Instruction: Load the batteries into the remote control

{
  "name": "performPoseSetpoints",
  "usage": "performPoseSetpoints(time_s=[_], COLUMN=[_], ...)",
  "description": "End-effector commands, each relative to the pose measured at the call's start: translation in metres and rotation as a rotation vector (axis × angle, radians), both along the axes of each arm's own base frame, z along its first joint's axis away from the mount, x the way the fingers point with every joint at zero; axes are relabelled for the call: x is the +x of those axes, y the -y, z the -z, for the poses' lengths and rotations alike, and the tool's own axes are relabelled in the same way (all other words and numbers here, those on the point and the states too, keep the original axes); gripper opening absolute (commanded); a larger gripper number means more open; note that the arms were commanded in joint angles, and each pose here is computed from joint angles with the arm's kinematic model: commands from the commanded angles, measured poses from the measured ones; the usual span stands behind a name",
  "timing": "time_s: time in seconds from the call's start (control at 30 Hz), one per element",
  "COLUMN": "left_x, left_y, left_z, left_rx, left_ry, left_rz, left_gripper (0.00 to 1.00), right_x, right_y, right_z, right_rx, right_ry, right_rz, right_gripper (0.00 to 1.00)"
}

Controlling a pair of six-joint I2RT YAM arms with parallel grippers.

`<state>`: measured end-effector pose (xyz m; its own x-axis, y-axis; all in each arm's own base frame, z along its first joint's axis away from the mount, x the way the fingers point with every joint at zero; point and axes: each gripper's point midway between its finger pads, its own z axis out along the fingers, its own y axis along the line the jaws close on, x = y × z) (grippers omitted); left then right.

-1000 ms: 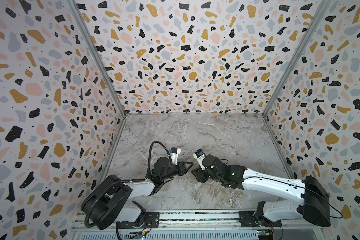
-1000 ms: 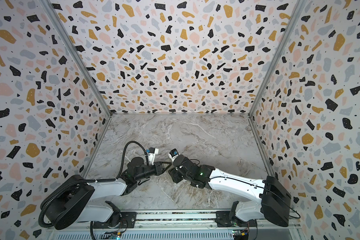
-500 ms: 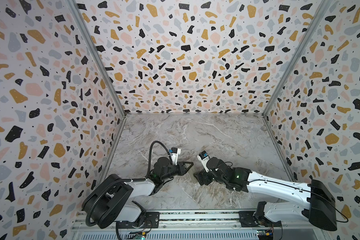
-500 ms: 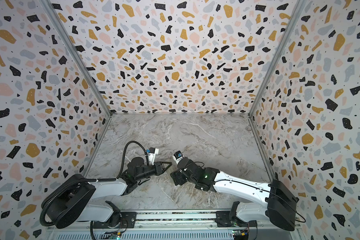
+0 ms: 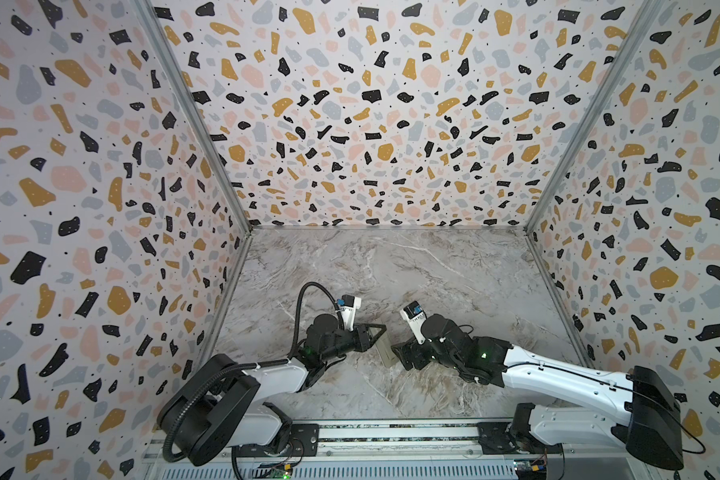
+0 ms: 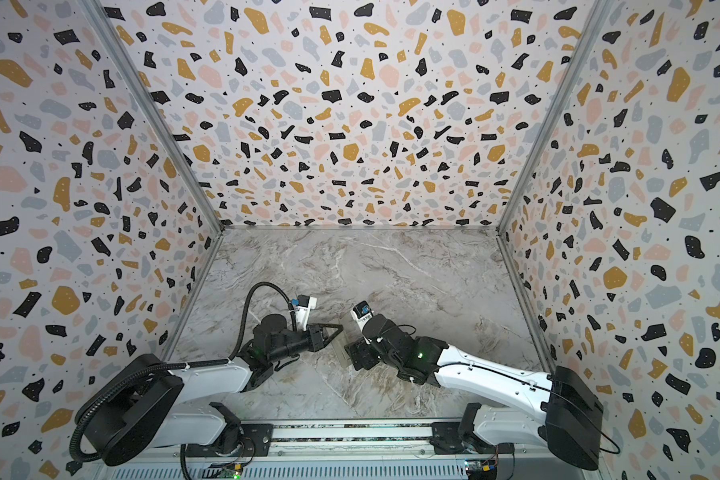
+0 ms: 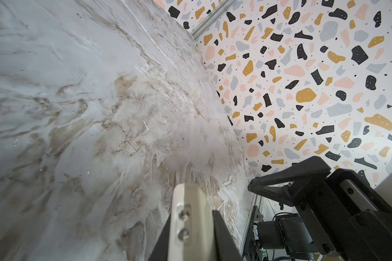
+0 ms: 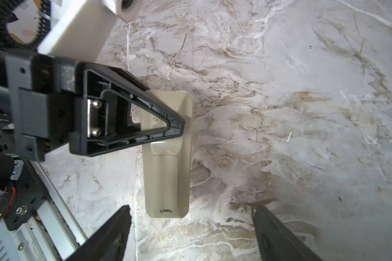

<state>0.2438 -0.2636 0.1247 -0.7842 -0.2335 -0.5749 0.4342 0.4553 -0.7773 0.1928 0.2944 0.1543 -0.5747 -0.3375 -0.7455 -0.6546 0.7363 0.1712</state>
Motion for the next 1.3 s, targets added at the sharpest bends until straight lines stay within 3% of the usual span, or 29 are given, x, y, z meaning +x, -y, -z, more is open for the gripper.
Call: performPoseSetpoints(time_s=[0.0,0.63,1.27], left_x=[0.001,-0.002,-0.004], left_y=[0.003,0.003,0.003], left_z=[-0.017,-0.032,-0.041], left_rx=[-0.023,-0.042,-0.048], left_ry=[0.069,0.091,0.106], left_rz=[0.014,0.024,0.03], left_gripper=[0.0,0.0,0.0], right_x=[0.0,-0.002,0.004], right_y=[0.0,-0.008,-0.009], right_z=[-0.009,0.001,0.023], right_rx=[0.028,0.011,-0.038], right_ry=[0.023,0.019,-0.011], right_rz=[-0.012,-0.063,-0.031], right_gripper=[0.87,0.87,0.82])
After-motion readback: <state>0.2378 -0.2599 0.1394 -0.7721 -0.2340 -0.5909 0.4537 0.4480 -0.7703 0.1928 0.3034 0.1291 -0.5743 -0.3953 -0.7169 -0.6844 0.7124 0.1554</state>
